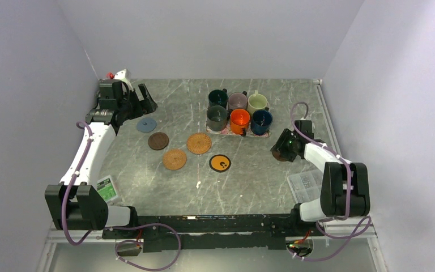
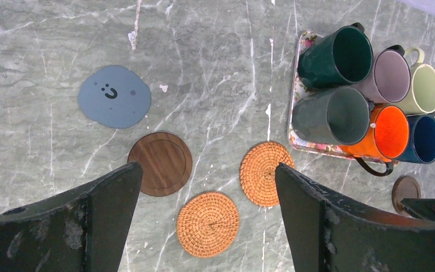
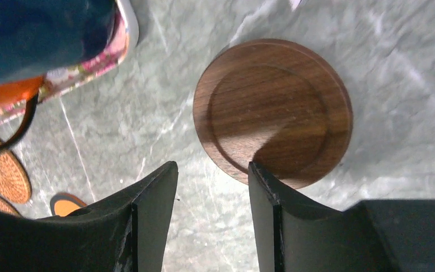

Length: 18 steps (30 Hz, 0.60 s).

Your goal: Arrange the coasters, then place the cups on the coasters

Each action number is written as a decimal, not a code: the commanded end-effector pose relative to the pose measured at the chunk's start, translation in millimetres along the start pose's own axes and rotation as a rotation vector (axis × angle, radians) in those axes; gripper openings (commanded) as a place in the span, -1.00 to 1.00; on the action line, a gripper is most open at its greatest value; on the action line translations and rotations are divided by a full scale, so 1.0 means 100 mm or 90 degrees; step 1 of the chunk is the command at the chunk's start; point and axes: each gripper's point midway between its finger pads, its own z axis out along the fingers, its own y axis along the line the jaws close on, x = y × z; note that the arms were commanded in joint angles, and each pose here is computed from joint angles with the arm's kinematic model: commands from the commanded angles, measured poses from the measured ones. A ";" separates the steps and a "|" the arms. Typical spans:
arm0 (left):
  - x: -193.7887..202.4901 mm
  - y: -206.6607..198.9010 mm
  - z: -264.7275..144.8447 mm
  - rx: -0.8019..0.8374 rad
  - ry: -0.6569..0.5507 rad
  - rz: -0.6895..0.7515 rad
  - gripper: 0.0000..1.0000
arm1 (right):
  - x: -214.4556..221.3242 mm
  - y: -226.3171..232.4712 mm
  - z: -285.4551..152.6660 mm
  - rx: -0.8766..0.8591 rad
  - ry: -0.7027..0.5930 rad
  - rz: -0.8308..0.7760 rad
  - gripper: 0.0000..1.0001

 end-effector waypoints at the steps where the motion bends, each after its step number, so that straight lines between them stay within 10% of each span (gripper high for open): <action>1: -0.13 -0.14 -0.10 0.033 -0.032 0.003 0.87 | 0.40 -0.07 -0.11 0.030 0.072 0.006 0.08; 18: -0.11 -0.15 -0.09 0.029 -0.031 0.008 0.87 | 1.35 0.23 -0.29 0.030 0.201 -0.084 0.10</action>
